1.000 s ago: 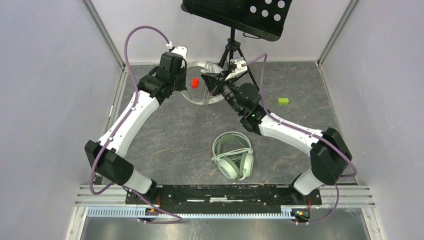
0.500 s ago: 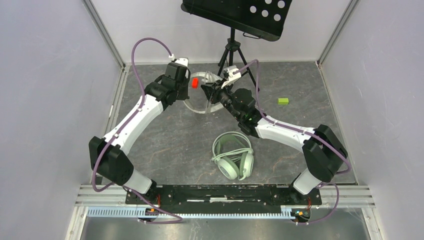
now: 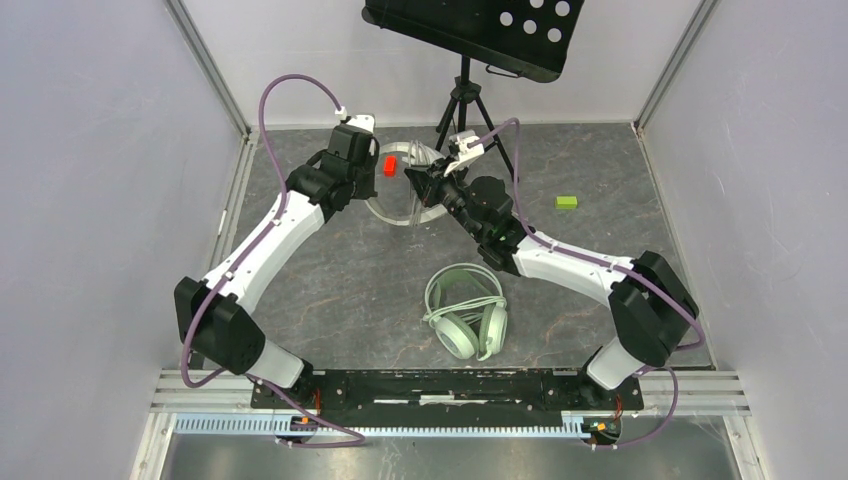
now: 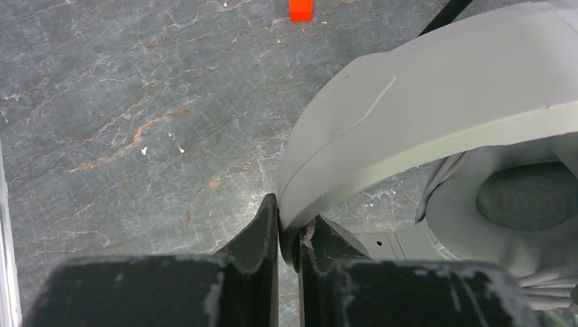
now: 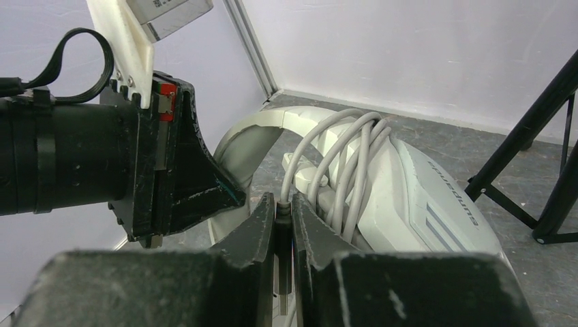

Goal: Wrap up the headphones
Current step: Wrap the headphones cable around the headphones.

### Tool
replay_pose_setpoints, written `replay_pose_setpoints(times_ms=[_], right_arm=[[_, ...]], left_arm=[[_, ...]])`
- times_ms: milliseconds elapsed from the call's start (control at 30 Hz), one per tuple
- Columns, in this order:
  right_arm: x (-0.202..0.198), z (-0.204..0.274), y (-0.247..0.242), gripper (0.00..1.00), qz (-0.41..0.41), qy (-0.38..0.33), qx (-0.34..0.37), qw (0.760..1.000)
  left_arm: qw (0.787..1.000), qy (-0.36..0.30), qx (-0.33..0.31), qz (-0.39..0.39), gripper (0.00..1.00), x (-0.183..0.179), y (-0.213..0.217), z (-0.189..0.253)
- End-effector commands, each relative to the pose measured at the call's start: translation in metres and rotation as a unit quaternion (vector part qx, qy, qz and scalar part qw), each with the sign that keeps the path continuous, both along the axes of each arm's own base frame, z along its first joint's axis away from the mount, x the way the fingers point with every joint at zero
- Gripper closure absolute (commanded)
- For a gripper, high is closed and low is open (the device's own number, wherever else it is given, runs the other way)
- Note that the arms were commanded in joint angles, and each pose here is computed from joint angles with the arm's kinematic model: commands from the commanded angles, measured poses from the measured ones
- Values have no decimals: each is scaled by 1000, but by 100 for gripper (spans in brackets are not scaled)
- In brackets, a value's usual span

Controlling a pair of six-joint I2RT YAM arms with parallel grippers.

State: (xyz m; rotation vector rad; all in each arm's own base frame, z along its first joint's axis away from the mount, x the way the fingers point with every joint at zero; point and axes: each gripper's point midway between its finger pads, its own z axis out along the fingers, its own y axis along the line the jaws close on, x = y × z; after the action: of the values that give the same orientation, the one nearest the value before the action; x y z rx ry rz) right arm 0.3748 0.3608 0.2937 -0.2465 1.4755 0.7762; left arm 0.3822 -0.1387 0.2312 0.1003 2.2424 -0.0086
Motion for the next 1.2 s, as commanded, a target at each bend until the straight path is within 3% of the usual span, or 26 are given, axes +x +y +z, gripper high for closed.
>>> replay_pose_setpoints(times_ms=[0, 200, 400, 500, 600, 1167], right_arm=[[-2, 19, -11, 85, -7, -24, -10, 1000], [-2, 23, -7, 78, 7, -35, -49, 998], [-8, 31, -10, 82, 11, -40, -43, 998], [-5, 29, -14, 94, -2, -38, -48, 998], [-5, 28, -22, 99, -18, -35, -46, 998], [-21, 49, -37, 100, -20, -41, 18, 999]], left_arm=[[994, -104, -43, 13, 98, 10, 1, 71], [994, -104, -39, 16, 98, 9, 4, 73], [994, -106, -33, 17, 98, 9, 6, 76], [994, -105, -25, 22, 98, 10, 9, 75], [994, -106, -23, 24, 98, 10, 10, 76], [995, -93, -19, 35, 98, 12, 12, 71]])
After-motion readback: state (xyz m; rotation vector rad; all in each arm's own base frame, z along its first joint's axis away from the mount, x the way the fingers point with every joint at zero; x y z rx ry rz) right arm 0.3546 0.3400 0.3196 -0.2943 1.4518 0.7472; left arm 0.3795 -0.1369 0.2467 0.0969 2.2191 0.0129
